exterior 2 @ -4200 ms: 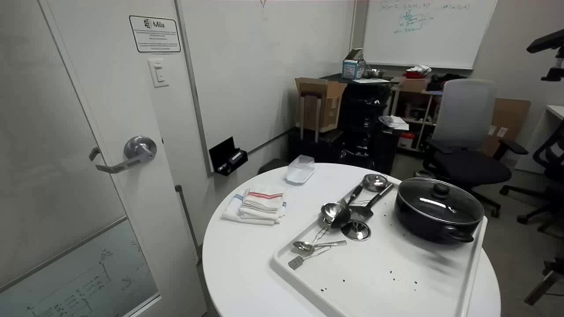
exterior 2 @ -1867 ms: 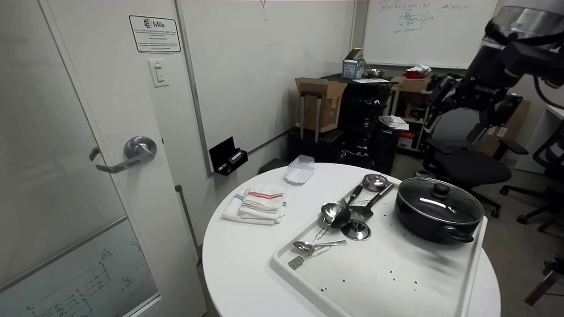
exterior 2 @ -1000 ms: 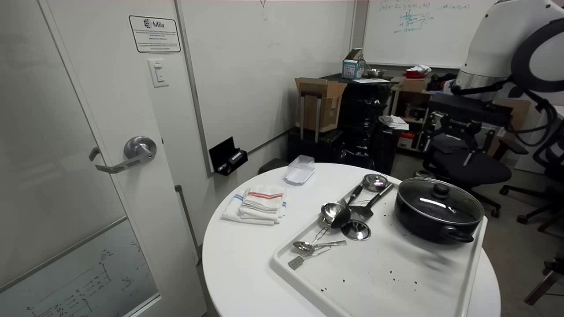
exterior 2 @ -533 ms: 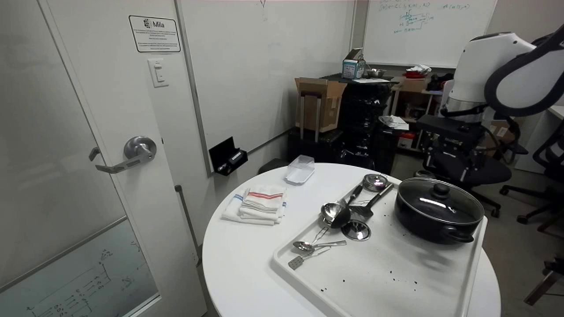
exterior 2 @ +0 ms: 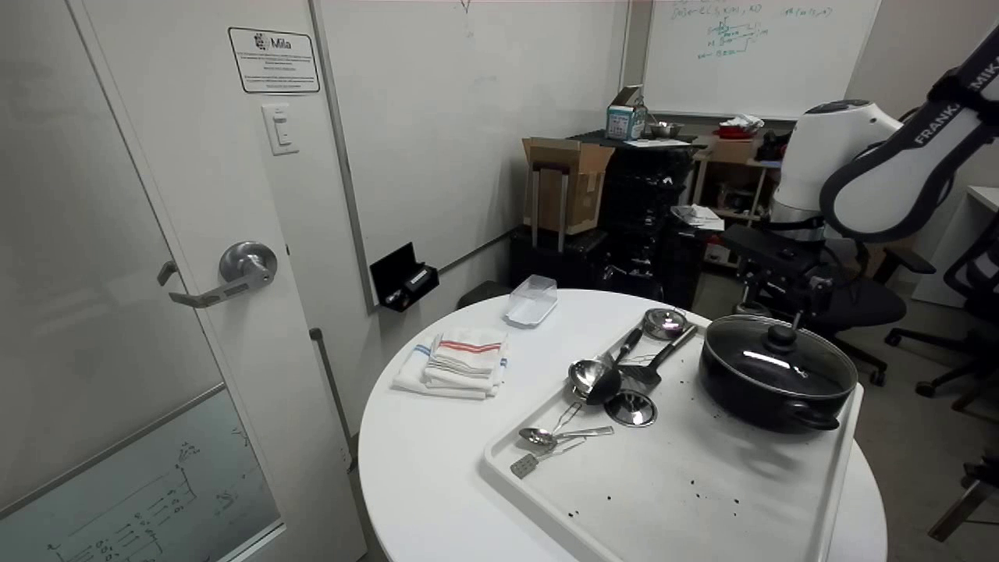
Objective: Pick up the lid from the pot and put it on the table
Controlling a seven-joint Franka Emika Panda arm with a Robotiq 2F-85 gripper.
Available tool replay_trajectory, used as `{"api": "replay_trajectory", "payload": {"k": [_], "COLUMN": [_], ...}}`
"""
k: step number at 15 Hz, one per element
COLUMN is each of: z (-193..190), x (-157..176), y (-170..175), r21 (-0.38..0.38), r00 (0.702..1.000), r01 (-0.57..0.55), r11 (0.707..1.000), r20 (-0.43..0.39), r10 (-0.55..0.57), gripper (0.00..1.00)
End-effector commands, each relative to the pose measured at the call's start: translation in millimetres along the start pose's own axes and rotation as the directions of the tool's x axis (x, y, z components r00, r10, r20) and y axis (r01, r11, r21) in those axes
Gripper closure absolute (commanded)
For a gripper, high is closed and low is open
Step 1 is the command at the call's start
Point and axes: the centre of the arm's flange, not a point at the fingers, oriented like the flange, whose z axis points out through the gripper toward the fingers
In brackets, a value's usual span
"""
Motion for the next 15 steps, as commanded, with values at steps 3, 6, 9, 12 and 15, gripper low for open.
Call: {"api": "replay_trajectory", "payload": {"k": [3, 6, 9, 12, 15], "z": [26, 38, 51, 62, 68], "x": [-2, 5, 14, 22, 29], "y": [-21, -19, -14, -8, -5], "r21": [0.03, 0.008, -0.015, -0.033, -0.043], "r00": [0.999, 0.997, 0.993, 0.987, 0.982], "r01": [-0.042, -0.073, -0.114, -0.155, -0.181], "r11": [0.999, 0.997, 0.993, 0.987, 0.983], "r20": [-0.032, -0.038, -0.044, -0.054, -0.061], "r10": [0.043, 0.074, 0.114, 0.153, 0.178], "gripper": [0.0, 0.0, 0.0, 0.0, 0.0]}}
